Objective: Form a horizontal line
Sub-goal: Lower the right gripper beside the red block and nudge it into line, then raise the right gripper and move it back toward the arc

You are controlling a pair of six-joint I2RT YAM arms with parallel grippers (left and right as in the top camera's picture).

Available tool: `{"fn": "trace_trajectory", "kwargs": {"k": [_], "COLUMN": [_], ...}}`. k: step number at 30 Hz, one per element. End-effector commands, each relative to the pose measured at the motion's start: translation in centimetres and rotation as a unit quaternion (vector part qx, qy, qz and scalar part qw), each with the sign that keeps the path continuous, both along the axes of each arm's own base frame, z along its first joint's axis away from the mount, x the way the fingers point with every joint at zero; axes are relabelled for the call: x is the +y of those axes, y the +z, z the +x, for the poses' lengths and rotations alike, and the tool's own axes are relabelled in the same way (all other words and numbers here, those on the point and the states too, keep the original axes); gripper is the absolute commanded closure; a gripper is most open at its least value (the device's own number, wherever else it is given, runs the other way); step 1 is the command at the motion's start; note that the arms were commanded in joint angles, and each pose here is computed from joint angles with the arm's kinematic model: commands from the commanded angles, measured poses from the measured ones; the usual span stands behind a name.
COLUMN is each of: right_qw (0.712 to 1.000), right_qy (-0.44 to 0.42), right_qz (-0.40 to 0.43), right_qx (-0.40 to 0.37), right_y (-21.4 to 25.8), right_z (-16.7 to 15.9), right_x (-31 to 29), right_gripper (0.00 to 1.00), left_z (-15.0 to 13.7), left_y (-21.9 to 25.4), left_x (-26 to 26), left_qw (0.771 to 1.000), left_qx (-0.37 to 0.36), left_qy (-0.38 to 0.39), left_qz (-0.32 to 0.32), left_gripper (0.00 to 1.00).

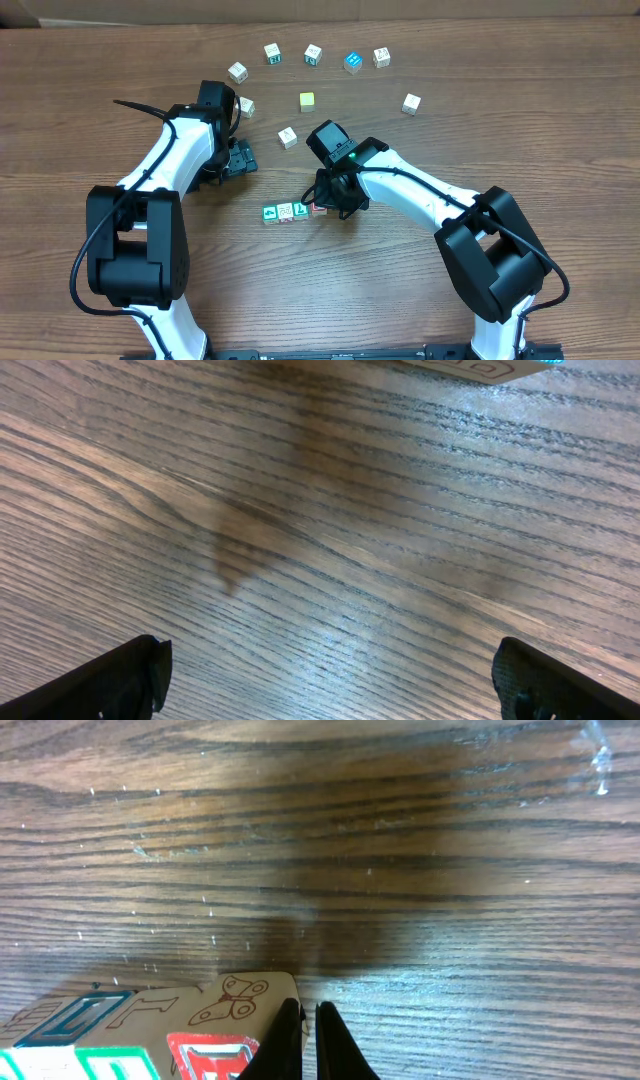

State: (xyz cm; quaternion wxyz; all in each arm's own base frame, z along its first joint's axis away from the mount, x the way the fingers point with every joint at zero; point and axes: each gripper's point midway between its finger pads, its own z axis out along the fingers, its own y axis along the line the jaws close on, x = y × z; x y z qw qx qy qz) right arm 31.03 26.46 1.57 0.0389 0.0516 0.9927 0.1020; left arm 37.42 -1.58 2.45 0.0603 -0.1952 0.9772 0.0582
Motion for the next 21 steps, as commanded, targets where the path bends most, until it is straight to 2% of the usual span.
{"fn": "trace_trajectory", "kwargs": {"k": [1,21], "right_qw": [1.0,1.0], "right_qy": [0.002,-0.02], "right_qz": [0.01,0.011], "right_qx": [0.001,0.007], "right_y": [0.33,0.31], "right_z": [-0.29,-0.37], "right_x": [0.4,0.38], "right_gripper": [0.96,0.96], "left_z": [-0.15,-0.15], "left_y": [-0.39,-0.39], "left_x": [0.15,0.15], "left_qw": [1.0,1.0], "left_qx": [0.005,0.005], "left_qy": [0.001,0.001], "left_qz": [0.007,0.007], "left_gripper": [0.0,0.0]}}
